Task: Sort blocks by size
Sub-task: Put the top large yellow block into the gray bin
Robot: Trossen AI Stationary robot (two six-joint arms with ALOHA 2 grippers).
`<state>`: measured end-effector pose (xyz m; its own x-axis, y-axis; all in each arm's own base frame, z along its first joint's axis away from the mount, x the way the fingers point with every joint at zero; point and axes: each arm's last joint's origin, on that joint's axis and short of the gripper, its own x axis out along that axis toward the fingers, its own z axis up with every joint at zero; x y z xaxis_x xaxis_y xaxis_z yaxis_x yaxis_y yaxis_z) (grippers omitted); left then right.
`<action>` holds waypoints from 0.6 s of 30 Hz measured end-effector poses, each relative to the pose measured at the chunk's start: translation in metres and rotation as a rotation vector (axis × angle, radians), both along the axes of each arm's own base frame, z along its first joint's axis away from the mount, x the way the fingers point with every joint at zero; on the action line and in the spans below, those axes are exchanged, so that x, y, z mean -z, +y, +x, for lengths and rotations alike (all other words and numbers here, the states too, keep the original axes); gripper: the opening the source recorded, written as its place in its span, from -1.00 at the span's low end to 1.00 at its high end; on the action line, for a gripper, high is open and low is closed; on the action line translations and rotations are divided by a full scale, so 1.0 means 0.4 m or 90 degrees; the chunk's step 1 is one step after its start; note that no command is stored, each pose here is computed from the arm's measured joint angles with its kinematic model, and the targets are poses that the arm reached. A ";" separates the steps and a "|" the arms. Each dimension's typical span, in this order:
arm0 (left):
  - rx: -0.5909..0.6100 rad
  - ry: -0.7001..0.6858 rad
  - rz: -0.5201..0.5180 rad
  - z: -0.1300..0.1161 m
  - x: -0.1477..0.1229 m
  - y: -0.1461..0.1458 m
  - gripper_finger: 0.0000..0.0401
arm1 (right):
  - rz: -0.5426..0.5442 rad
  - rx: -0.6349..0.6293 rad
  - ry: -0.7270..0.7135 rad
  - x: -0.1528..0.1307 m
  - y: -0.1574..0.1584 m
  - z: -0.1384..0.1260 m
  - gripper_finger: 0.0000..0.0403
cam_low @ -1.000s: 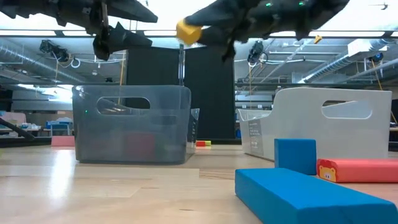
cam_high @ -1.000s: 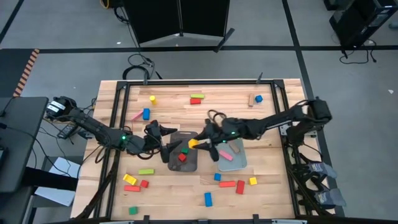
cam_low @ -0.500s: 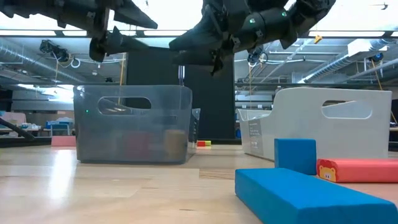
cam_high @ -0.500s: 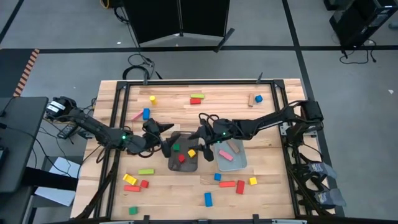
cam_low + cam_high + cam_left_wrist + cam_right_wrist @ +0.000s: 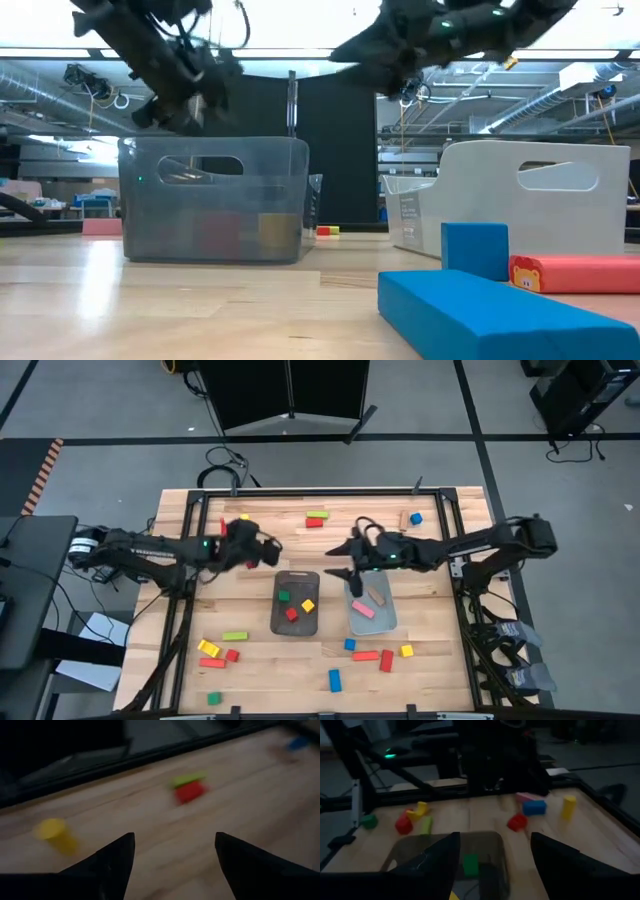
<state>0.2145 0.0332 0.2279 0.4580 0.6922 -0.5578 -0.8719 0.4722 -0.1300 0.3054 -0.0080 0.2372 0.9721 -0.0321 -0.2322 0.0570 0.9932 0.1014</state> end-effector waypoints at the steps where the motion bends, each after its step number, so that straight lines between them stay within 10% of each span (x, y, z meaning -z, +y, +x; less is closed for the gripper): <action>1: -0.013 0.016 -0.007 -0.005 -0.002 0.020 0.41 | 0.005 0.008 -0.001 0.004 -0.002 -0.019 0.26; 18: 0.009 0.209 -0.201 -0.087 -0.029 0.315 0.41 | 0.061 0.014 -0.078 0.017 0.022 -0.158 0.26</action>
<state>0.1799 0.1592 0.2396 0.2295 0.4591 -0.8582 -0.8846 0.4662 0.0129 0.2423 0.0006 0.2306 0.9928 -0.0369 -0.1142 0.0597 0.9773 0.2034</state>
